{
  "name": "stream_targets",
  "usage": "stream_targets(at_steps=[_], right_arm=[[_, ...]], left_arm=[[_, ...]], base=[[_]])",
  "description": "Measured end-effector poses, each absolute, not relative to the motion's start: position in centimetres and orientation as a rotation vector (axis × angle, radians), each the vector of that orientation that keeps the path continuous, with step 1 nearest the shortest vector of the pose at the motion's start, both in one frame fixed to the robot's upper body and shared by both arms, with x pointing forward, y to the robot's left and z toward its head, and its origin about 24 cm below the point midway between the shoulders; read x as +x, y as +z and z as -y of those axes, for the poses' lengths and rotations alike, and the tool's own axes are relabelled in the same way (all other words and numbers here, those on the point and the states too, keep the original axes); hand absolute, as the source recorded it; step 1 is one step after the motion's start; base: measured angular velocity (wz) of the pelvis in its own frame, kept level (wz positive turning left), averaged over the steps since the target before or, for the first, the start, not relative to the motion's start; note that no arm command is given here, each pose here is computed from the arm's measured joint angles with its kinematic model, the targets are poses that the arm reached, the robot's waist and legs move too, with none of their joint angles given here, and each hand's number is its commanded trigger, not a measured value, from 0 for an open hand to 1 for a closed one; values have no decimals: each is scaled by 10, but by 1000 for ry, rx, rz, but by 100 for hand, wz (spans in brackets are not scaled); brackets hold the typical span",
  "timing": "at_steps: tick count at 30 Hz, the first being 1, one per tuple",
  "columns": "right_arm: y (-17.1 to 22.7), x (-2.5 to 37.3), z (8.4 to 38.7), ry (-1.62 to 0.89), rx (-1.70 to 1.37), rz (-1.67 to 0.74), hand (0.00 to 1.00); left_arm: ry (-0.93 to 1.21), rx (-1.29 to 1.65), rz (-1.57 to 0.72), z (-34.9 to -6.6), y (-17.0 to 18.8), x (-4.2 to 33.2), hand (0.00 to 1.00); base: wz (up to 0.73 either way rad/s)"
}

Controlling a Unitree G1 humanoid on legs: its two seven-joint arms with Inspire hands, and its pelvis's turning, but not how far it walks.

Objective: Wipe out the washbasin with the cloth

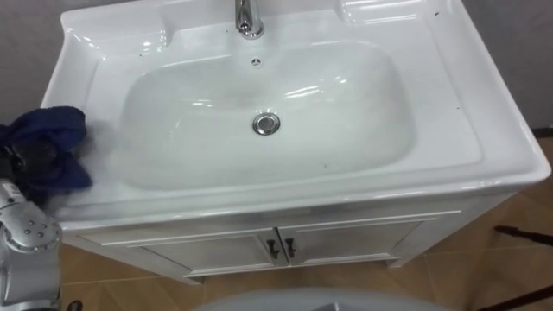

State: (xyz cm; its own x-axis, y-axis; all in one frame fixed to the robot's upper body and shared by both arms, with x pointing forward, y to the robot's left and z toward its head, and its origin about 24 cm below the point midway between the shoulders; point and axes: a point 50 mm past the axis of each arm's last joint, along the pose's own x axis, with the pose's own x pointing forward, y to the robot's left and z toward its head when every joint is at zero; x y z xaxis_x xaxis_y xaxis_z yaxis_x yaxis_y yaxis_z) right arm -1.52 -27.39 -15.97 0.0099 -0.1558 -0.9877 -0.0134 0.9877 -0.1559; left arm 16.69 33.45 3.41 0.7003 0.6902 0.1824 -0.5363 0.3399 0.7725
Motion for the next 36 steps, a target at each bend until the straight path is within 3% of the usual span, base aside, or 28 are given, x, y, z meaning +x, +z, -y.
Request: stream_targets(at_steps=[11,23,36], right_arm=[[-162,-16,267,-62,-123,-1567,0],[-161,-17,268,-67,-88,-1562,0],[-161,-22,268,-62,-93,-1585,0]], left_arm=[[812,762,-163,-335,36,172,0],[844,606,208,-330,109,188,0],[795,461,316,-324,126,198,0]], base=[[2],[-1],[-4]])
